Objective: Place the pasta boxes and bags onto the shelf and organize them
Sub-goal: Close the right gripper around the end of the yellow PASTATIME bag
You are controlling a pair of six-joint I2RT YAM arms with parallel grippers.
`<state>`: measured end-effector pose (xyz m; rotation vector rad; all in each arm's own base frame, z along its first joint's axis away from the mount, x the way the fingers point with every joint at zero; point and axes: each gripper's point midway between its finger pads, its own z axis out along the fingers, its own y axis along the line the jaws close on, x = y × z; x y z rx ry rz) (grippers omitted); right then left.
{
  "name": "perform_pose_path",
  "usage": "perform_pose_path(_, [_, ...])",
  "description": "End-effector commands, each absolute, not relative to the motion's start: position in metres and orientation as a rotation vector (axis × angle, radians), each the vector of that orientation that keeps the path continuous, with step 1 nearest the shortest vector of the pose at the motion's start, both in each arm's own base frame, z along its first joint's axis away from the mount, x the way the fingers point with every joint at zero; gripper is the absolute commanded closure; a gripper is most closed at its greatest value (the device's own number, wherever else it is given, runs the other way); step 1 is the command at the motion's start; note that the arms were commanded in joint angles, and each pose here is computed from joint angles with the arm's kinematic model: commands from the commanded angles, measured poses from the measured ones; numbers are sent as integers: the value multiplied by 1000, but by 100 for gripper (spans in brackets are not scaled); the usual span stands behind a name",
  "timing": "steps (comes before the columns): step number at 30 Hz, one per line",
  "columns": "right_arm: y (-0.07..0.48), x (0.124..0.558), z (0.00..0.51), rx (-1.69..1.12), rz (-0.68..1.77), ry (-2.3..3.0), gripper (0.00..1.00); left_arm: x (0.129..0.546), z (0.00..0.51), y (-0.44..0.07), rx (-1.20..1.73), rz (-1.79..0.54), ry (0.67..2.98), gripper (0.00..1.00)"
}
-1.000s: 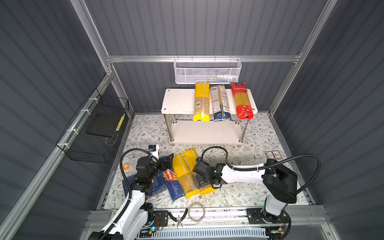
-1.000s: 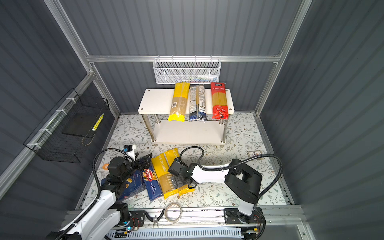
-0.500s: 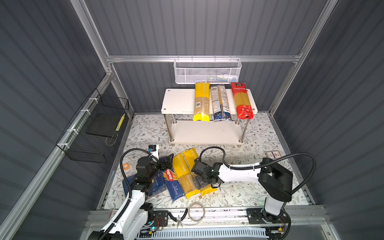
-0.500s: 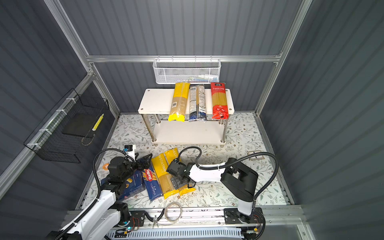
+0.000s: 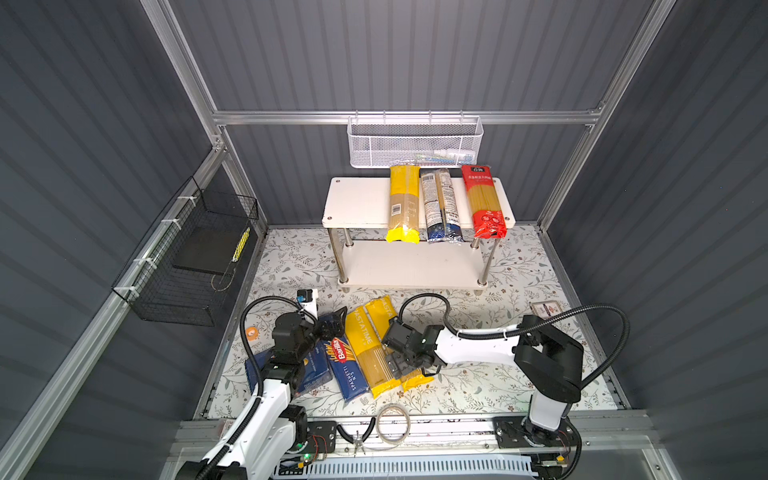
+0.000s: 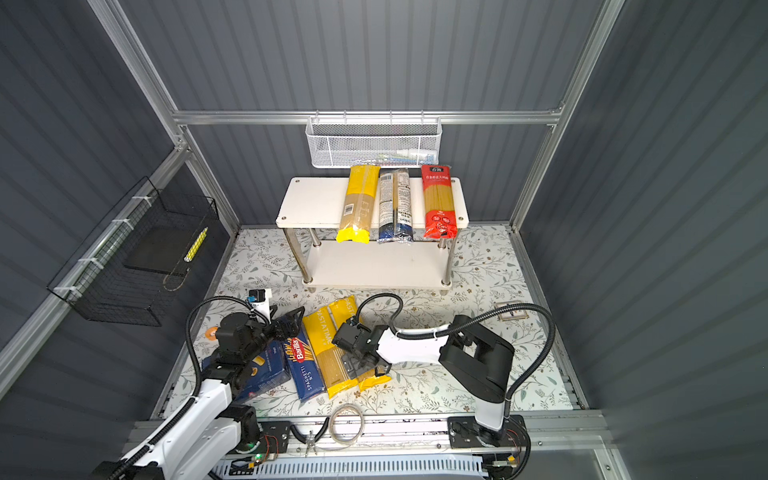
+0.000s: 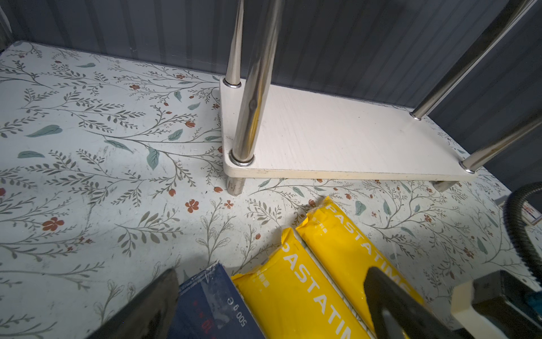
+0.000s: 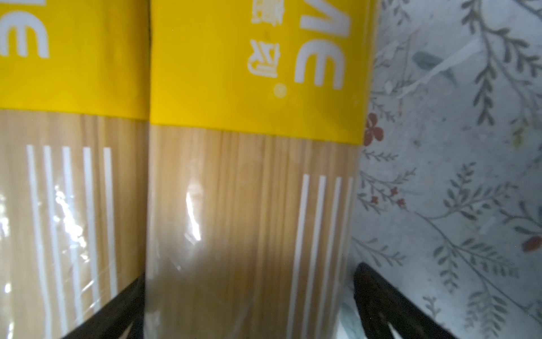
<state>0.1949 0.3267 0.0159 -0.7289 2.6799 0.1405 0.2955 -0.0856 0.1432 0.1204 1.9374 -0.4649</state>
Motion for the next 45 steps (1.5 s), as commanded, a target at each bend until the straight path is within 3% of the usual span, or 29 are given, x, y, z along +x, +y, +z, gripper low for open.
perform_pose_path(1, [314, 181, -5, -766, 114, 2738, 1, 298, 154, -86, 140, -450, 1909, 1])
perform_pose_path(19, [347, 181, -2, -777, 295, 2766, 7, 296, 154, -85, 136, -448, 1906, 0])
perform_pose_path(36, [348, 184, 2, -710, 332, 2776, 21, 296, 155, -86, 137, -449, 1904, 0])
perform_pose_path(45, [350, 186, 9, -701, 355, 2752, 36, 296, 154, -85, 129, -445, 1911, 1])
